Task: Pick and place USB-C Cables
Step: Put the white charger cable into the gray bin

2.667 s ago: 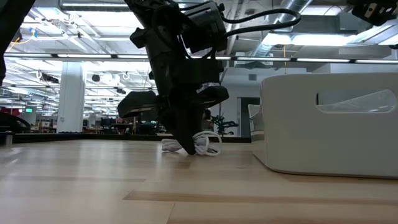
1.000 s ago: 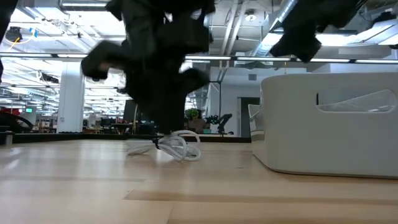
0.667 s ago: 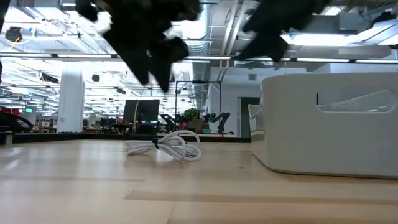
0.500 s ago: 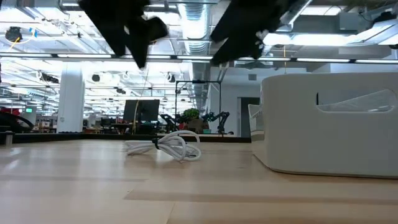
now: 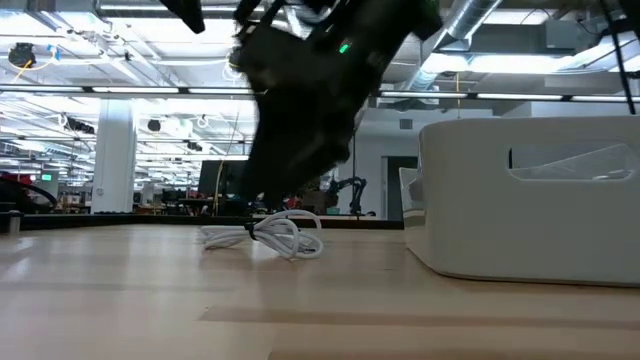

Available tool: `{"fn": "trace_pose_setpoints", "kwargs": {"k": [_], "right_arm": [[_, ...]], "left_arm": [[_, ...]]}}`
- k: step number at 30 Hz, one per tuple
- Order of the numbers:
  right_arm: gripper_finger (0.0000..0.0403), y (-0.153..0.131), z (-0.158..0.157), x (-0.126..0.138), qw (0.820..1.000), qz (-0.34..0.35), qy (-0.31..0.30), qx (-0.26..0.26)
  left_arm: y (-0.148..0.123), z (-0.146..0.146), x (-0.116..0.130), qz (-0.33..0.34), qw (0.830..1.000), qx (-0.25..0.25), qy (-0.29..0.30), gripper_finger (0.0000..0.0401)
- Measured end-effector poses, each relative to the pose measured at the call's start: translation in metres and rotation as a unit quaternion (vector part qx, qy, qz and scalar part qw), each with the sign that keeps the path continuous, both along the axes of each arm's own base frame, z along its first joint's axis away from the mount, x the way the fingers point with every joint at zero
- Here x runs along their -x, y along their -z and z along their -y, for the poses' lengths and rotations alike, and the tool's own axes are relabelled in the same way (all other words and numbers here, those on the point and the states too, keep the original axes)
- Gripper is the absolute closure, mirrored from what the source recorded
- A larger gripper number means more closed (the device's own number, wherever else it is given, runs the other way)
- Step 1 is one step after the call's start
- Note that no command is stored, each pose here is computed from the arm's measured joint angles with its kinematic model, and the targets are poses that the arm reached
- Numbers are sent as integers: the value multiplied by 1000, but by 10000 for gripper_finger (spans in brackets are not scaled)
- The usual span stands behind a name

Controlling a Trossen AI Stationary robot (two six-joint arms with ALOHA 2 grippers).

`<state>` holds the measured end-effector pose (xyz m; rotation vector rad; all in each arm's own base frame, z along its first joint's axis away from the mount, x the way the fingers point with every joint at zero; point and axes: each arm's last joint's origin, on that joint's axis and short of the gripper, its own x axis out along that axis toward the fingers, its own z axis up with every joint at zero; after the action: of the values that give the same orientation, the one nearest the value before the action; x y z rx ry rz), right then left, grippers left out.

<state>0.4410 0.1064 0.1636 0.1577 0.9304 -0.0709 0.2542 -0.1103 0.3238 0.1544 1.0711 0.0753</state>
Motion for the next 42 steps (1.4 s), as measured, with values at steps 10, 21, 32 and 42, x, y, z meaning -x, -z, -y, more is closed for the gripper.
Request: {"fn": "trace_pose_setpoints", "kwargs": {"k": [10,21,32,42], "right_arm": [[134,38,3,-12,998,-55,31,12],[379,40,5,-9,995,-64,68,22],[379,-34,10,3,999,12,29,33],[379,-169,38,79,985,101,74,115]], "left_arm": [[3,11,3,15,999,-24,-18,186],[2,10,3,34,997,-48,-42,186],[0,17,8,69,990,-110,-48,186],[-1,32,23,103,982,-138,-72,186]]}}
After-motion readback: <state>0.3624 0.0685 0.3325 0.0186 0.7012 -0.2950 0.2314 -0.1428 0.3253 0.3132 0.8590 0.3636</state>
